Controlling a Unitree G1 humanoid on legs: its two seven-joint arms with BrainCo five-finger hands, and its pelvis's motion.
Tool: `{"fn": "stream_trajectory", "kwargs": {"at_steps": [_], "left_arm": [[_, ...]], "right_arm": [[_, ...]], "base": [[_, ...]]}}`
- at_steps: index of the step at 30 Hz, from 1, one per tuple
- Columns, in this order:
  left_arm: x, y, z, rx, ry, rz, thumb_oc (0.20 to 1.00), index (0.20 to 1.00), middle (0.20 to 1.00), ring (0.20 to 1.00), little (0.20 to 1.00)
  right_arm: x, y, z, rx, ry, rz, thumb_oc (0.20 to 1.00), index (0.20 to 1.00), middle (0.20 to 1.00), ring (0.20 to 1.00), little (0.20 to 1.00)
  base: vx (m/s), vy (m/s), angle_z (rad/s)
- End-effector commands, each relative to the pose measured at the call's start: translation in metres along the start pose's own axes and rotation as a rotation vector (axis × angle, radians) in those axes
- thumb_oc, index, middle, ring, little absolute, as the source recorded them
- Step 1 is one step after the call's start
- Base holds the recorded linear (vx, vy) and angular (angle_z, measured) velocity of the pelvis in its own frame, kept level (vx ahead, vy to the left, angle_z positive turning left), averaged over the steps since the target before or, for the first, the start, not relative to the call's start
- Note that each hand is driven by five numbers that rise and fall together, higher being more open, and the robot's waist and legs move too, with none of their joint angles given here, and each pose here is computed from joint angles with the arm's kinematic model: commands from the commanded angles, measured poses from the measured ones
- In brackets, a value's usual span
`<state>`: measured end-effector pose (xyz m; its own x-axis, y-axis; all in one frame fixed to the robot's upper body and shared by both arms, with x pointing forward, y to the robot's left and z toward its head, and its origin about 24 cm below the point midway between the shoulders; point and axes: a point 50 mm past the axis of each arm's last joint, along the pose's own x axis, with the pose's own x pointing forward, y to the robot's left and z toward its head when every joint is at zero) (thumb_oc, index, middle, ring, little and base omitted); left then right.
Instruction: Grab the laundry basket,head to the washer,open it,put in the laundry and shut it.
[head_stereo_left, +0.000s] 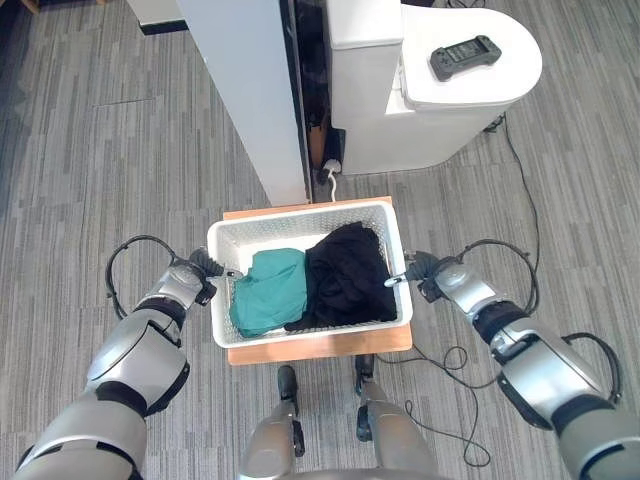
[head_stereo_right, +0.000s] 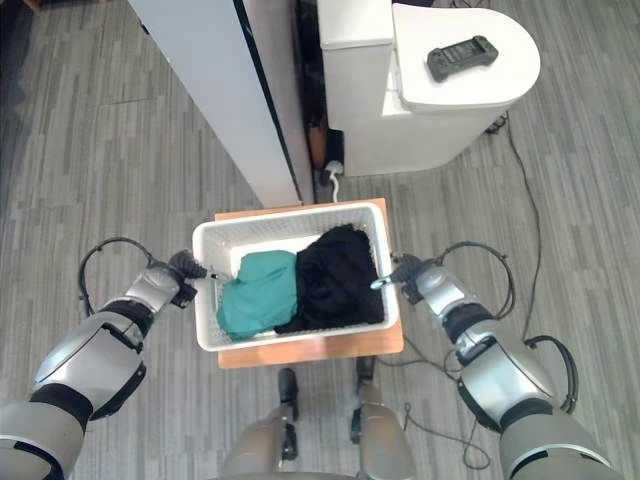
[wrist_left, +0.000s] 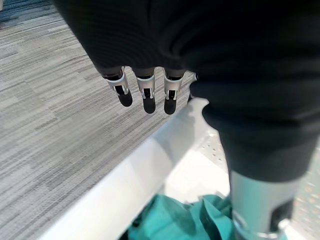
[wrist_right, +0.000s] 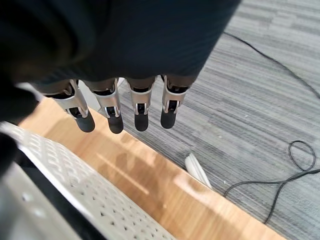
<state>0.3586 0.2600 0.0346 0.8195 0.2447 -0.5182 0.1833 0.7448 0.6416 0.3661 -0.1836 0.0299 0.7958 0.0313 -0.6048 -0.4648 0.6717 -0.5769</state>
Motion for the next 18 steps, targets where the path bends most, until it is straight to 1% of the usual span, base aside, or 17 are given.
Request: {"fn": "stream_trajectory", "kwargs": {"at_steps": [1,6,13,18], "left_arm": [[-0.005,0.046,0.006,-0.012,0.031,0.147,1.000,1.000,1.000,1.000,1.000],[-0.005,0.046,0.002,-0.013,0.046,0.150,1.000,1.000,1.000,1.000,1.000],[-0.003,0.033,0.004,-0.023,0.039,0.126,1.000,1.000,1.000,1.000,1.000],[-0.003,0.031,-0.002,-0.027,0.050,0.124,1.000,1.000,1.000,1.000,1.000]], "right_arm": [[0.002,0.000,0.018,-0.017,-0.006,0.000,1.000,1.000,1.000,1.000,1.000],[0.003,-0.002,0.022,-0.025,-0.010,0.001,1.000,1.000,1.000,1.000,1.000],[0.005,0.008,0.023,-0.021,0.004,0.034,1.000,1.000,1.000,1.000,1.000],[0.005,0.011,0.023,-0.015,-0.006,0.042,1.000,1.000,1.000,1.000,1.000]], "base": [[0.00,0.000,0.00],[0.00,0.000,0.00],[0.00,0.000,-0.01],[0.00,-0.002,-0.02]]}}
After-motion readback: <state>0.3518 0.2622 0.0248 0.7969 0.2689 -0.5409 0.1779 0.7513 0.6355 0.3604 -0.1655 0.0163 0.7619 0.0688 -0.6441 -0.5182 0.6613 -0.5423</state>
